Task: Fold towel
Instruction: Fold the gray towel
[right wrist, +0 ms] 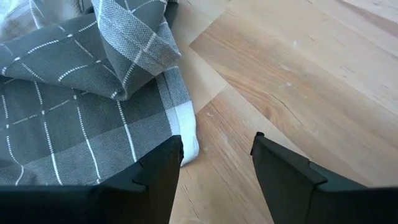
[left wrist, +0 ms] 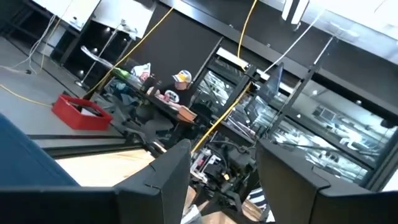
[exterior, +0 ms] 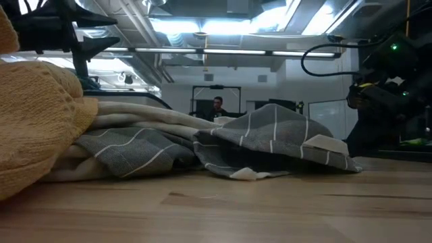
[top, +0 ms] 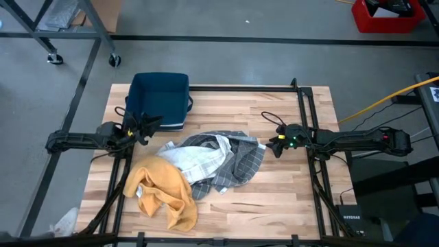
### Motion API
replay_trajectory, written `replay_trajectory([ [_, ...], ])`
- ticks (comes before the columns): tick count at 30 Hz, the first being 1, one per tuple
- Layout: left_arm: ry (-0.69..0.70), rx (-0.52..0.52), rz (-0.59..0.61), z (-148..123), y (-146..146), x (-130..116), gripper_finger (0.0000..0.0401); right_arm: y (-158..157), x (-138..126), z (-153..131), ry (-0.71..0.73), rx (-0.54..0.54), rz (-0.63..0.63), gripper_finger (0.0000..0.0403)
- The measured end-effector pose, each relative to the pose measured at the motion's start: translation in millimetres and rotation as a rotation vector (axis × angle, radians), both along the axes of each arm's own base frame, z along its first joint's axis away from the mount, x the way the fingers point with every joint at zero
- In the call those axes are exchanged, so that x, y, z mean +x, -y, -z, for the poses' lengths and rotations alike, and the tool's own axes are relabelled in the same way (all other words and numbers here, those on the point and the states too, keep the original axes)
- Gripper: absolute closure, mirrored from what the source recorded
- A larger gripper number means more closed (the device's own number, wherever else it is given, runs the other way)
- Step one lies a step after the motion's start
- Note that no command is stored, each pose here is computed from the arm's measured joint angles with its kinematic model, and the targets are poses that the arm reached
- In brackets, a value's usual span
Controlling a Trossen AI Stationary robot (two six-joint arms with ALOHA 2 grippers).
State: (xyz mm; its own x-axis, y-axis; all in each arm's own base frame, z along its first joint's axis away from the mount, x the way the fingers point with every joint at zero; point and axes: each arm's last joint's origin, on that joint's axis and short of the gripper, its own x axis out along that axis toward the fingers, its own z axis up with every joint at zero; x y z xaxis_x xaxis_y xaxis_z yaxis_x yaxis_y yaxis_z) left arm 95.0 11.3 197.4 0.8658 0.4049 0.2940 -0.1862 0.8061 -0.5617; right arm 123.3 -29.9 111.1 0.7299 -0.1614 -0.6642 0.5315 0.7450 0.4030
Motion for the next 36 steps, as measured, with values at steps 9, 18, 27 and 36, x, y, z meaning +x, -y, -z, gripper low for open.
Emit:
replay_trajectory([
  [9,-0.087,-0.074,0.202,6.0,8.8,13.8,0.0229,1.5,6.3,-8.1,0.102,-0.034,-0.007,0.0201],
  [18,-0.309,-0.052,0.301,-15.3,27.4,55.0,0.0229,1.5,6.1,-7.8,0.099,-0.033,-0.007,0.0201],
  [27,-0.524,0.035,0.363,-21.0,54.1,115.1,0.0229,0.4,6.3,-7.8,0.104,-0.010,-0.038,0.0201],
  [36,-0.620,-0.082,0.436,-5.4,82.9,148.0,0.0229,-1.6,6.4,-7.6,0.111,0.031,-0.090,0.0201],
])
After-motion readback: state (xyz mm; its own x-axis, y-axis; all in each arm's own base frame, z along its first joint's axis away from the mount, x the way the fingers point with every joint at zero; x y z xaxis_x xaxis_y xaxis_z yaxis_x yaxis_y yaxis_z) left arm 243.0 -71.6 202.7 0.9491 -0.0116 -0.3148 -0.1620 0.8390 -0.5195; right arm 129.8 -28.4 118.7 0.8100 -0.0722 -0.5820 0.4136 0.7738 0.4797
